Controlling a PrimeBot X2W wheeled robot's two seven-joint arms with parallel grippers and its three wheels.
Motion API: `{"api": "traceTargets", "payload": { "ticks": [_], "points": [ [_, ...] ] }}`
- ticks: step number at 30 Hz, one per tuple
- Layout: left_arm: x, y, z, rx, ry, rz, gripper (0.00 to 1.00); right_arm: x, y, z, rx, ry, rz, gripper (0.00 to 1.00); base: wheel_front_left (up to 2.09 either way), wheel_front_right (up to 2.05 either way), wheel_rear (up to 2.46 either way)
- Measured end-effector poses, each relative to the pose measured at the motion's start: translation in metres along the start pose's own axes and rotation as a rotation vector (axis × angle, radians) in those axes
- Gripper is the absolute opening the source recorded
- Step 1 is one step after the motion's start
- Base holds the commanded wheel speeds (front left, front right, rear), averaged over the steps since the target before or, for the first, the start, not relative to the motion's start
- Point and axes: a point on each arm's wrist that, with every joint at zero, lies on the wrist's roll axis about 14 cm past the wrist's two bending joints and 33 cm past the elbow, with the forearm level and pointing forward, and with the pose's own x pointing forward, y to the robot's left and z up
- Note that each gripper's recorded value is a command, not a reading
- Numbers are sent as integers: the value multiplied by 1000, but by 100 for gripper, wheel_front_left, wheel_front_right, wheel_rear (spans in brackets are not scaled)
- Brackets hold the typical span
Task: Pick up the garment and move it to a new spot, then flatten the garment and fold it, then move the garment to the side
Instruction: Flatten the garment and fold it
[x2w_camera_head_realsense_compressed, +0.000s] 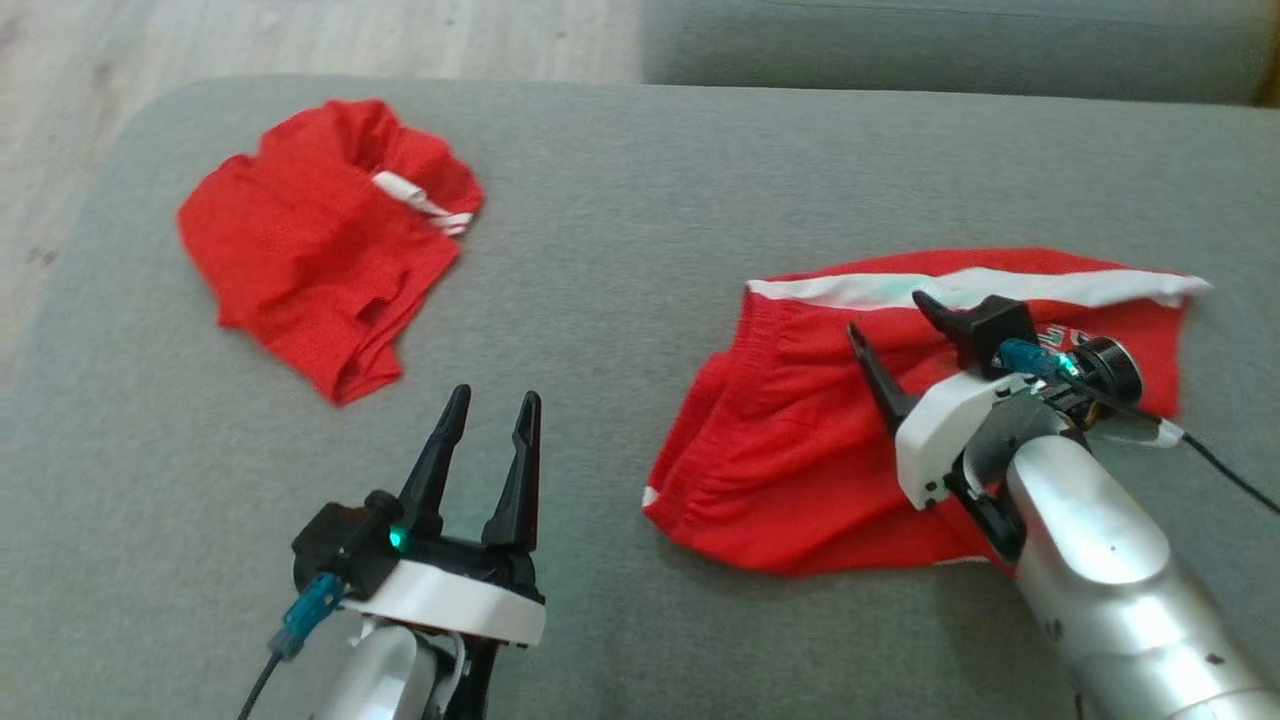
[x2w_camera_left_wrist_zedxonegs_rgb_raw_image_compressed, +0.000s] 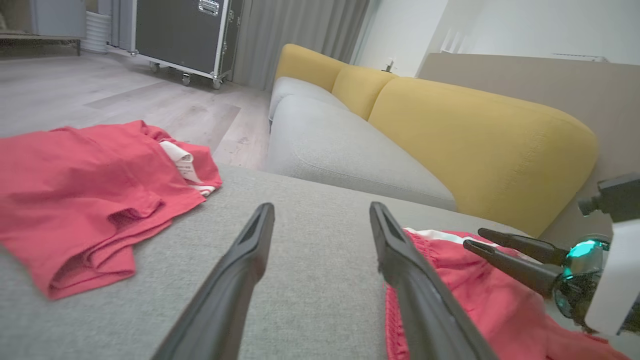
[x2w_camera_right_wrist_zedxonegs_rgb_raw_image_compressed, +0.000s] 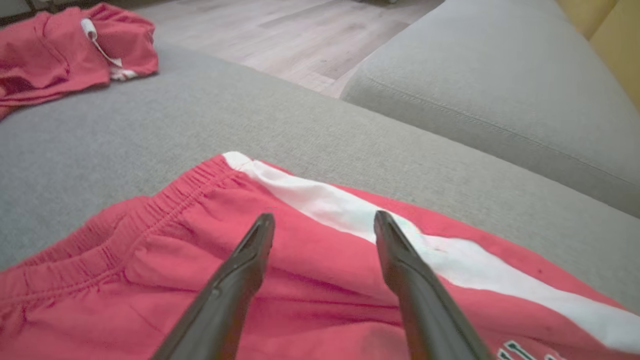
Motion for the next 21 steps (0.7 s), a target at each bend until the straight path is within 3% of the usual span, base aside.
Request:
{"api": "traceTargets", "payload": {
  "ticks": [16,17,18,21],
  "points": [
    [-13,25,-4,-15,14,90,100,43,1,-33,-128,236,98,100,0,0,0],
    [-12,26,-3,-17,13,91,100,46,0,-33,-131,243,100,37,0,0,0],
    [-12,26,-3,-17,12,91,100,49,0,-31,-135,245,103,0,0,0,0],
    [-12,28,-3,-14,14,95,100,55,1,-31,-128,250,110,0,0,0,0]
  ]
}}
